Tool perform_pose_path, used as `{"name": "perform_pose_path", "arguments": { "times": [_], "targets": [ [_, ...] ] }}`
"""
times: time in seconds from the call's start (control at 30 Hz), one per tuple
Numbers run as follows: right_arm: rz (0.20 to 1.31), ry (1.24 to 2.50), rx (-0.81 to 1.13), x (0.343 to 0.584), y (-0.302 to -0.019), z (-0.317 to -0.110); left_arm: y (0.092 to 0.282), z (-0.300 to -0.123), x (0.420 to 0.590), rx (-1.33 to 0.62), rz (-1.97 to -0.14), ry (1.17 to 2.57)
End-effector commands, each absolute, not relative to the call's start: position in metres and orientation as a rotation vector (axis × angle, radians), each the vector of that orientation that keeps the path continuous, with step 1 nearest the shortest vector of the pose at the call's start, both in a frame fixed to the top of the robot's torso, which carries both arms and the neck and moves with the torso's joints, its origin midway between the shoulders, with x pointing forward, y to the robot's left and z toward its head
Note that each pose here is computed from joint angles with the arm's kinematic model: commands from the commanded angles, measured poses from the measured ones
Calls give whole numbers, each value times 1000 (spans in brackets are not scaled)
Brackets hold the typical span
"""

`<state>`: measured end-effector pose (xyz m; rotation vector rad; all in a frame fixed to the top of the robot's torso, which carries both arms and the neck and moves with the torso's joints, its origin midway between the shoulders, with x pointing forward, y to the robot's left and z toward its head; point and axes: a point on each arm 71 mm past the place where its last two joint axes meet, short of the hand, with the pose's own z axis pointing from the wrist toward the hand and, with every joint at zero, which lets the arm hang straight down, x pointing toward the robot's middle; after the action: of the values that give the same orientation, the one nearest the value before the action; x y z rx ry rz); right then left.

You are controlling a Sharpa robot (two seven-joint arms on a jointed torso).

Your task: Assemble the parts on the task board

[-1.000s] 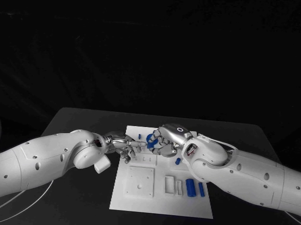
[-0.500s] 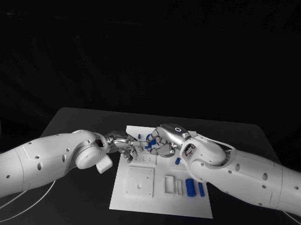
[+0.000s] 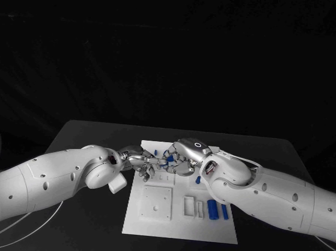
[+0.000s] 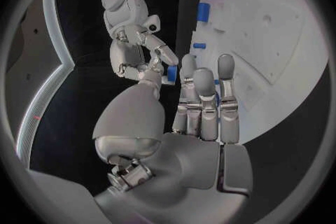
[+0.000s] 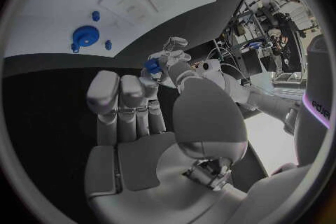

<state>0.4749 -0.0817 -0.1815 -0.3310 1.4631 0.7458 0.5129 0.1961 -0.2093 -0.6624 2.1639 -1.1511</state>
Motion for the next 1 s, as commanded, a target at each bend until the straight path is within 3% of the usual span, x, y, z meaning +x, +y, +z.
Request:
{"name": "perform_pose_path", "arguments": {
  "times": [0.03,1.0],
  "targets": [
    [753,1467,-339,474,-80,-182,191,-208,512,-644,-1179,2156],
    [749,1484,-343,476,-80,-184,190,-207,510,-648,-1220,2171]
  ]
}}
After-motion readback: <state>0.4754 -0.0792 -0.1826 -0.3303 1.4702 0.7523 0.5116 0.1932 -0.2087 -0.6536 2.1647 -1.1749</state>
